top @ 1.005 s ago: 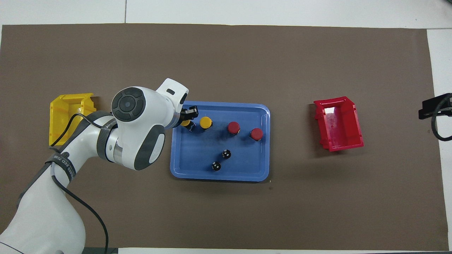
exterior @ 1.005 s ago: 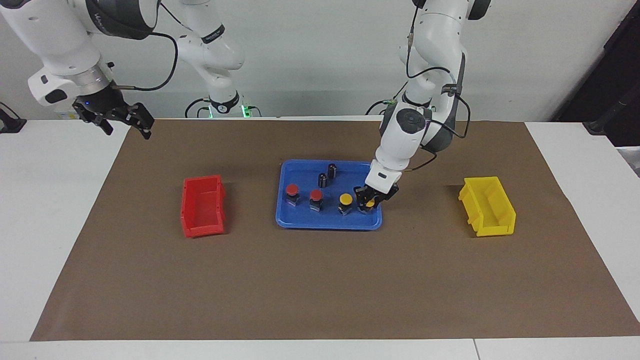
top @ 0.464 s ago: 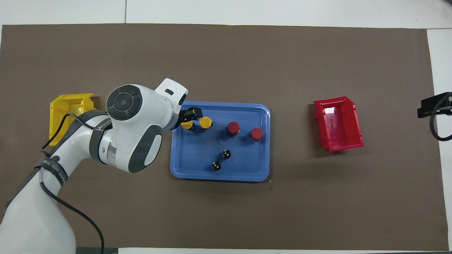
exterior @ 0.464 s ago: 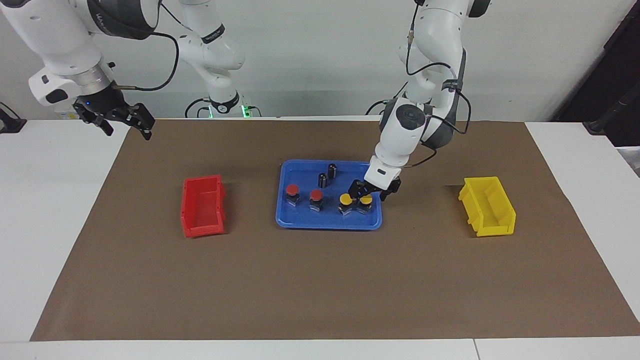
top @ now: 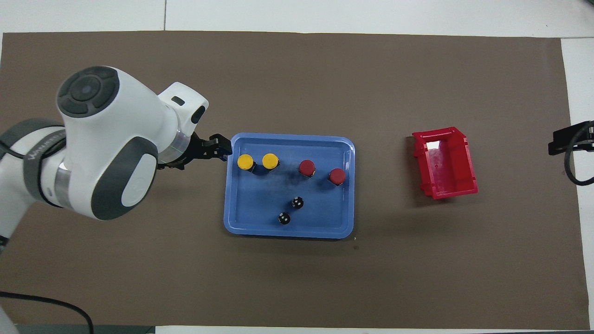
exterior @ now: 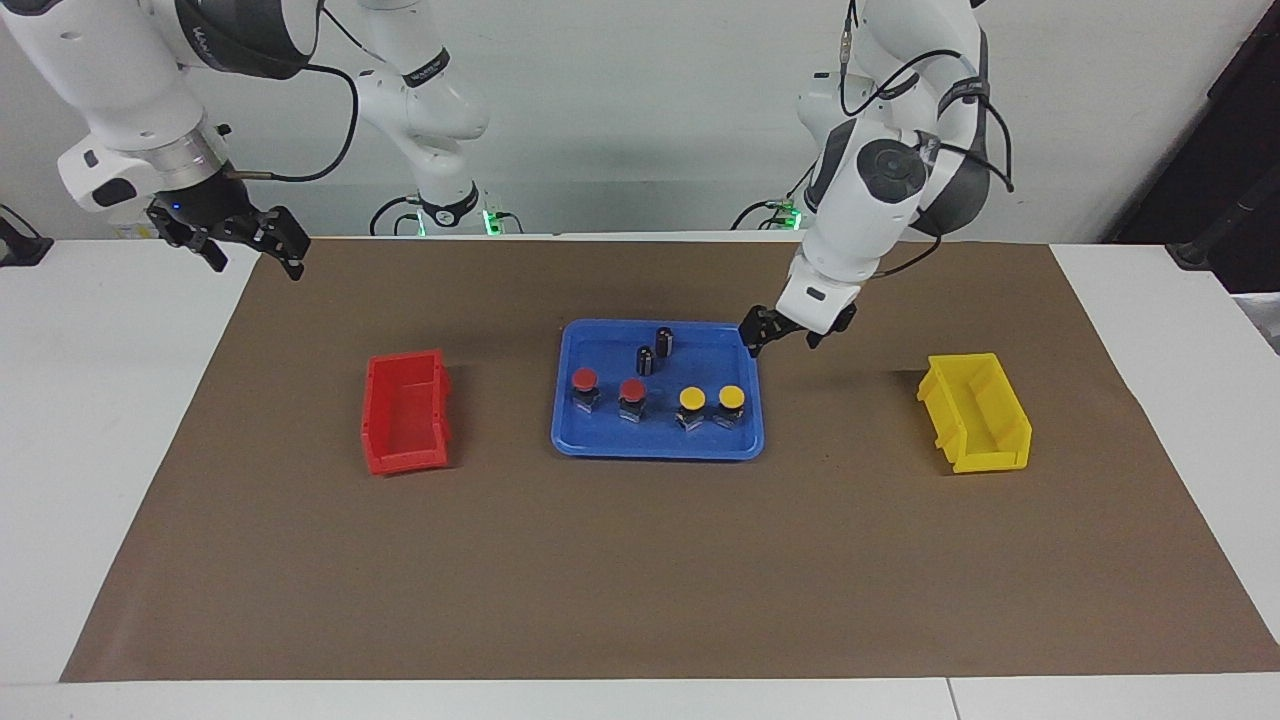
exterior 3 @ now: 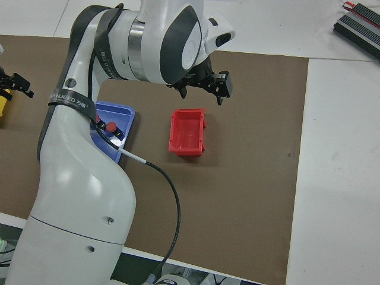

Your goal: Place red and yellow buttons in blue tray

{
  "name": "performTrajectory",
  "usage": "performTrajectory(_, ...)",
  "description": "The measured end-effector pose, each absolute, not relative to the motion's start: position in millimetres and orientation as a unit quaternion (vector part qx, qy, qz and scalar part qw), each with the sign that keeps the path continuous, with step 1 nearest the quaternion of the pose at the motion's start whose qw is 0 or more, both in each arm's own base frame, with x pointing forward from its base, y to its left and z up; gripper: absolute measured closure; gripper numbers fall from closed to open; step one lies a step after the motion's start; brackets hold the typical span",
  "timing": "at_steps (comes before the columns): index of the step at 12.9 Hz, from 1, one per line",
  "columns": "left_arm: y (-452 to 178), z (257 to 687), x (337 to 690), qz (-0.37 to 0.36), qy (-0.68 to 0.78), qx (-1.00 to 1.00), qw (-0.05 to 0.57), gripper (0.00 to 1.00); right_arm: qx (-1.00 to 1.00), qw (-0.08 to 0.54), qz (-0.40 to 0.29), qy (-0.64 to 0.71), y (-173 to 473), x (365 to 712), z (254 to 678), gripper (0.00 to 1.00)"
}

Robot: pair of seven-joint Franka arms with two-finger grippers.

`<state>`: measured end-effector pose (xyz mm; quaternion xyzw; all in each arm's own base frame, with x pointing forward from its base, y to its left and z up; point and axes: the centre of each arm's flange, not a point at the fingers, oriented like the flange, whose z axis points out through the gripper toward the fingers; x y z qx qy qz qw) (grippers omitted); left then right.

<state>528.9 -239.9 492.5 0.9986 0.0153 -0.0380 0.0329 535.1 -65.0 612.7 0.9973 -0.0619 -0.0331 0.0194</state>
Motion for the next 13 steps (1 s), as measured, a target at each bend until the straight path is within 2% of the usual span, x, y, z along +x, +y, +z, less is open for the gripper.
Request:
performTrajectory(7, -56, 575, 566, -0.034, -0.046, 0.998, 0.041, 0.0, 0.998, 0.01, -0.033, -0.058, -59, 536, 613, 0.0)
performTrajectory(10, -21, 591, 567, -0.029, -0.062, 0.997, 0.042, 0.0, 0.998, 0.01, -0.033, -0.057, -58, 536, 613, 0.0)
performTrajectory(13, -18, 600, 564, -0.022, -0.073, 0.997, 0.014, 0.0, 0.998, 0.01, -0.033, -0.057, -58, 536, 613, 0.0)
